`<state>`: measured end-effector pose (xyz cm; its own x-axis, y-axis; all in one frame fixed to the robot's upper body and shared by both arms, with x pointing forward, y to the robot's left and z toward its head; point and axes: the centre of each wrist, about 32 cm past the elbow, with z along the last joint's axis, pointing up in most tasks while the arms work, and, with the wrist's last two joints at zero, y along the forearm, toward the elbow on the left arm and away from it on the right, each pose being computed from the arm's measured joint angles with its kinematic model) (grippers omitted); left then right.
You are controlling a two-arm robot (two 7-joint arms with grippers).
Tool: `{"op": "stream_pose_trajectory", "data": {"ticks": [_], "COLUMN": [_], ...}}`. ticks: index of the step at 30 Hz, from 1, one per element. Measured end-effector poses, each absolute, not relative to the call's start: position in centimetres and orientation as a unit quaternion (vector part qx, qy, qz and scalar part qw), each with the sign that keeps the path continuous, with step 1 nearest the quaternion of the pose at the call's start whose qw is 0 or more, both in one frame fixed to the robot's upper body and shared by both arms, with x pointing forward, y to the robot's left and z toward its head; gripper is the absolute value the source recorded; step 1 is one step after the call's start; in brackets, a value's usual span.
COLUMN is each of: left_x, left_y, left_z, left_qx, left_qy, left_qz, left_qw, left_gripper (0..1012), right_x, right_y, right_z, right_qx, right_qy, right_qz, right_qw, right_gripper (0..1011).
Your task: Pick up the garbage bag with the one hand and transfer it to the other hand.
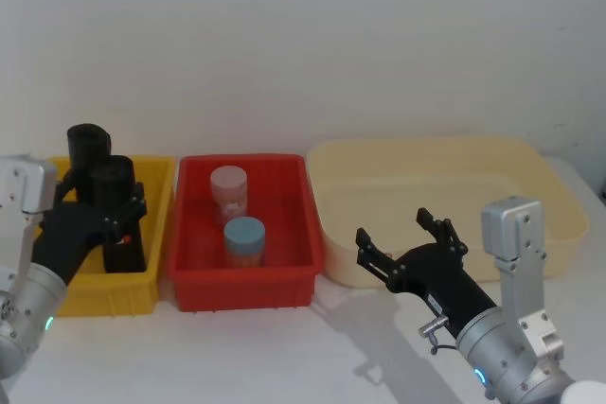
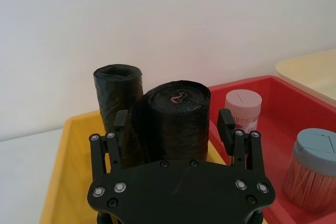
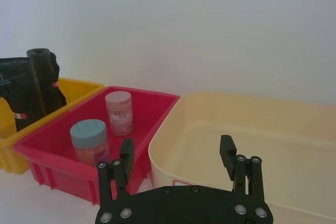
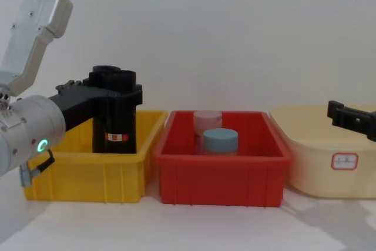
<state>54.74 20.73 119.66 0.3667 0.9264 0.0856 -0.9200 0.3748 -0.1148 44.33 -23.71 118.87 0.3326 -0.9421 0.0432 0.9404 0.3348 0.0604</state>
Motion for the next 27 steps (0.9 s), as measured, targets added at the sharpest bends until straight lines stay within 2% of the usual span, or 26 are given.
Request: {"op": "stream_pose_trajectory", "data": {"ticks": [7,21,27], "left_x": [55.7,56.9,57.0], "left_y": [20.7,20.8,20.8], "left_z": [119.5,119.6,120.0], "left_qx": [-0.023,-0.022,-0.023], "left_qy": [-0.062,-0.054,-0.058], "left_qz": [0.550,0.531,0.526], "left_qw": [0.833,0.845,0.848], "left_gripper": [963,575,516], "right_x": [44.3,44.3,44.3], "right_y": [-23.7,-23.7,-23.7], "right_z": [118.9,118.9,118.9], "right_qx": [0.012,0.012,0.012], "right_qy": [-0.035,-0.035,-0.035], "right_qz": [-0.577,-0.577,-0.577], "right_qw": [0.816,0.816,0.816], "right_gripper": [1001,1001,1001]}}
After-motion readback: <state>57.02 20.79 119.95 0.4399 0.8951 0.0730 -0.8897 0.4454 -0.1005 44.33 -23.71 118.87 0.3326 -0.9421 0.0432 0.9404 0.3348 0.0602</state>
